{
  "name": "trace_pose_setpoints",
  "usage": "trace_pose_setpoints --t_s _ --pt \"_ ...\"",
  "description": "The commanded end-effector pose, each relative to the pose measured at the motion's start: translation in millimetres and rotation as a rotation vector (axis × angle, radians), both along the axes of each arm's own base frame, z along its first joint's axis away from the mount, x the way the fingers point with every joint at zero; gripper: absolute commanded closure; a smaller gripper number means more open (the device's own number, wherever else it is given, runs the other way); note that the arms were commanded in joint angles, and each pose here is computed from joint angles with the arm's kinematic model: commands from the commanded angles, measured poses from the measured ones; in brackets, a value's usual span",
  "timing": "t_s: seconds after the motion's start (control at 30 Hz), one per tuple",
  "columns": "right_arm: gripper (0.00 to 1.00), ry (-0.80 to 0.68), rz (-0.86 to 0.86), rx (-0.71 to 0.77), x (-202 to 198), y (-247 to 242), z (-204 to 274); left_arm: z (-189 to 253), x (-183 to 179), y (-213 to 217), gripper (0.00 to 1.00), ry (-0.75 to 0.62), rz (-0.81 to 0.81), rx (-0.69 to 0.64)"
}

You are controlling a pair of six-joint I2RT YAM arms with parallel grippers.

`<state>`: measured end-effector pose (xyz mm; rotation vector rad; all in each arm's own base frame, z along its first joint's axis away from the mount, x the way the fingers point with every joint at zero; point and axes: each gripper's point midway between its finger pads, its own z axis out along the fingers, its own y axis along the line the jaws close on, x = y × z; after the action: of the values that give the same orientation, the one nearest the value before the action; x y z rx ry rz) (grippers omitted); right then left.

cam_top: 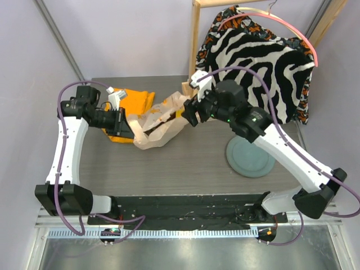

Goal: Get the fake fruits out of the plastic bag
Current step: Adjust the plastic bag at the center of the board.

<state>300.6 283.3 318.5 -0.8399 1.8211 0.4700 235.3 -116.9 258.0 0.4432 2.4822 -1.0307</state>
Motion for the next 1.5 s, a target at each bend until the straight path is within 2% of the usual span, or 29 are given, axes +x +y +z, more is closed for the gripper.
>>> trace_pose_setpoints --t_s 0.0,0.13,0.23,0.3,0.33,0.37,0.5,0.63,0.8,0.93,1.1,1.23,1.33,1.43,1.47 --pt "0.28 -0.053 0.209 0.082 -31.1 18.4 49.9 31.9 -14.9 -3.9 1.0 -0.057 0.031 -0.027" --pt "0.33 -0.033 0.256 0.06 -30.2 33.4 33.8 41.8 -18.7 -2.3 1.0 -0.096 0.027 -0.014" --pt "0.32 -0.036 0.287 0.082 -29.7 48.7 37.9 46.8 -20.3 -0.1 1.0 -0.117 0.025 0.004" --pt "0.35 -0.044 0.319 0.084 -32.0 56.8 41.1 52.3 -19.7 1.6 1.0 -0.14 0.023 0.014" --pt "0.45 -0.036 0.344 0.079 -35.0 61.4 38.1 53.7 -21.6 1.7 1.0 -0.141 0.021 0.018" --pt "0.51 -0.022 0.361 0.068 -34.1 66.9 30.9 54.2 -21.5 2.7 1.0 -0.144 0.022 0.023" --pt "0.65 0.03 0.424 0.031 -40.7 85.1 6.5 54.4 -22.2 4.4 1.0 -0.155 0.026 0.038" --pt "0.67 0.047 0.426 -0.018 -37.1 98.2 -17.8 57.0 -21.1 4.0 1.0 -0.162 0.034 0.032" --pt "0.71 0.019 0.205 -0.07 14.8 102.0 -47.7 60.0 -24.6 6.4 1.0 -0.184 0.027 0.053" --pt "0.73 -0.051 0.126 -0.09 50.7 107.8 -44.9 49.0 -25.4 19.6 1.0 -0.195 0.012 0.148" --pt "0.74 -0.085 0.077 -0.175 79.6 110.6 -71.7 47.8 -15.3 43.9 1.0 -0.299 -0.017 0.313" --pt "0.73 -0.058 0.103 -0.308 78.7 100.9 -127.8 56.0 -1.6 65.4 1.0 -0.387 -0.003 0.434" --pt "0.73 0.007 0.119 -0.328 62.4 90.2 -153.4 62.2 3.8 74.7 1.0 -0.449 -0.009 0.492" --pt "0.73 0.036 0.187 -0.304 39.2 89.6 -150.1 62.9 8.4 85.8 1.0 -0.489 -0.006 0.561" --pt "0.8 0.008 0.193 -0.275 34.1 89.0 -134.3 68.9 17.7 89.4 1.0 -0.534 0.004 0.583"
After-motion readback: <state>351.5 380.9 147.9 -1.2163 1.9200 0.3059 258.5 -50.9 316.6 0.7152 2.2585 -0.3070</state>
